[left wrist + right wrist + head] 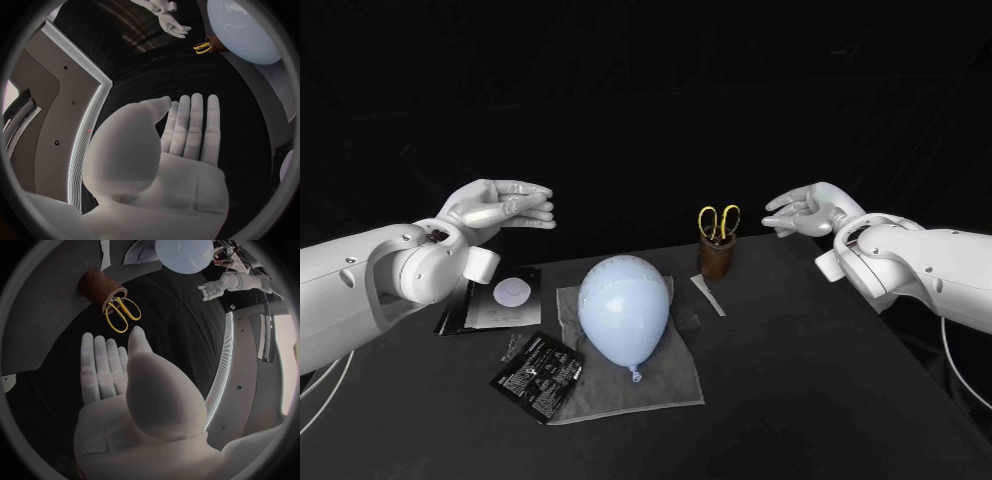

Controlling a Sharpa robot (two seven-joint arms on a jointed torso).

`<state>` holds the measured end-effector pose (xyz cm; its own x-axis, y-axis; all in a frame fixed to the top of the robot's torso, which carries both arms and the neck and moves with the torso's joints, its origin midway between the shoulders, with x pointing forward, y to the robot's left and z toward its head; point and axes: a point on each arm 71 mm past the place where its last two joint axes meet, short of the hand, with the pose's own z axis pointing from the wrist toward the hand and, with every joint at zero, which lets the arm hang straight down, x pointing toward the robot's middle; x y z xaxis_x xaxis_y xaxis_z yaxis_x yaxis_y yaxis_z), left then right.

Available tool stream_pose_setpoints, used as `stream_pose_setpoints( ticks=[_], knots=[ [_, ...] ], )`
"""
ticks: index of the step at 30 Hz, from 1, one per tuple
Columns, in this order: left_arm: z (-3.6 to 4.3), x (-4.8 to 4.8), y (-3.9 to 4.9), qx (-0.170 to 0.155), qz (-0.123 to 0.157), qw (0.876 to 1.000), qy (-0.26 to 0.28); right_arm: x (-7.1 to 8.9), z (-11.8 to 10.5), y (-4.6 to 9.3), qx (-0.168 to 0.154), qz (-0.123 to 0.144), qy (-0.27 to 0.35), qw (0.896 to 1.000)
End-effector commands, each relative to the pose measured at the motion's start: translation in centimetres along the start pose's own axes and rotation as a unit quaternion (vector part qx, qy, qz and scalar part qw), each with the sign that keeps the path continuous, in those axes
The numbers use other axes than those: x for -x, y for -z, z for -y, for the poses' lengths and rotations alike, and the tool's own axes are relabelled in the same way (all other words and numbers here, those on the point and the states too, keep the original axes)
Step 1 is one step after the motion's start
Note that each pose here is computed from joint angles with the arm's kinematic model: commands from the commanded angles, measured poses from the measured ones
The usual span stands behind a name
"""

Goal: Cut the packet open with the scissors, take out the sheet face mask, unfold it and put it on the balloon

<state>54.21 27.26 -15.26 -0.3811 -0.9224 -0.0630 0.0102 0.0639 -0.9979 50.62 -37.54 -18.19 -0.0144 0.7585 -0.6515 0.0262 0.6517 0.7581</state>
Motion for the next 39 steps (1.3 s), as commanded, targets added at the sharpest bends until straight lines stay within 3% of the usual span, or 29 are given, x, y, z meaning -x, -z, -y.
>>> stream_pose_setpoints(
  ticks=[1, 8, 18, 26, 34, 39],
  knots=[
    [-0.2, -0.08, 0.53, -0.019, 0.003, 1.0, 0.011, -0.1, -0.4, 0.8, 0.029, 0.011, -0.001, 1.0],
    [-2.02, 0.06, 2.5, -0.011, 0.014, 1.0, 0.019, -2.4, -0.6, 2.7, 0.056, -0.029, 0.016, 0.998],
    [-5.68, 0.3, 5.11, 0.01, 0.021, 1.0, 0.021, -7.6, -2.4, 5.4, 0.085, -0.115, 0.003, 0.99],
    [-6.68, -0.01, 6.81, 0.008, -0.006, 0.999, -0.044, -11.5, -5.6, 6.4, 0.126, -0.165, -0.031, 0.978],
    [-8.23, -0.78, 9.42, 0.007, -0.047, 0.987, -0.153, -13.7, -7.8, 6.4, 0.16, -0.169, -0.06, 0.971],
    [-8.87, -1.27, 10.77, 0.0, -0.083, 0.967, -0.242, -14.1, -8.3, 6.0, 0.173, -0.157, -0.066, 0.97]
  ],
)
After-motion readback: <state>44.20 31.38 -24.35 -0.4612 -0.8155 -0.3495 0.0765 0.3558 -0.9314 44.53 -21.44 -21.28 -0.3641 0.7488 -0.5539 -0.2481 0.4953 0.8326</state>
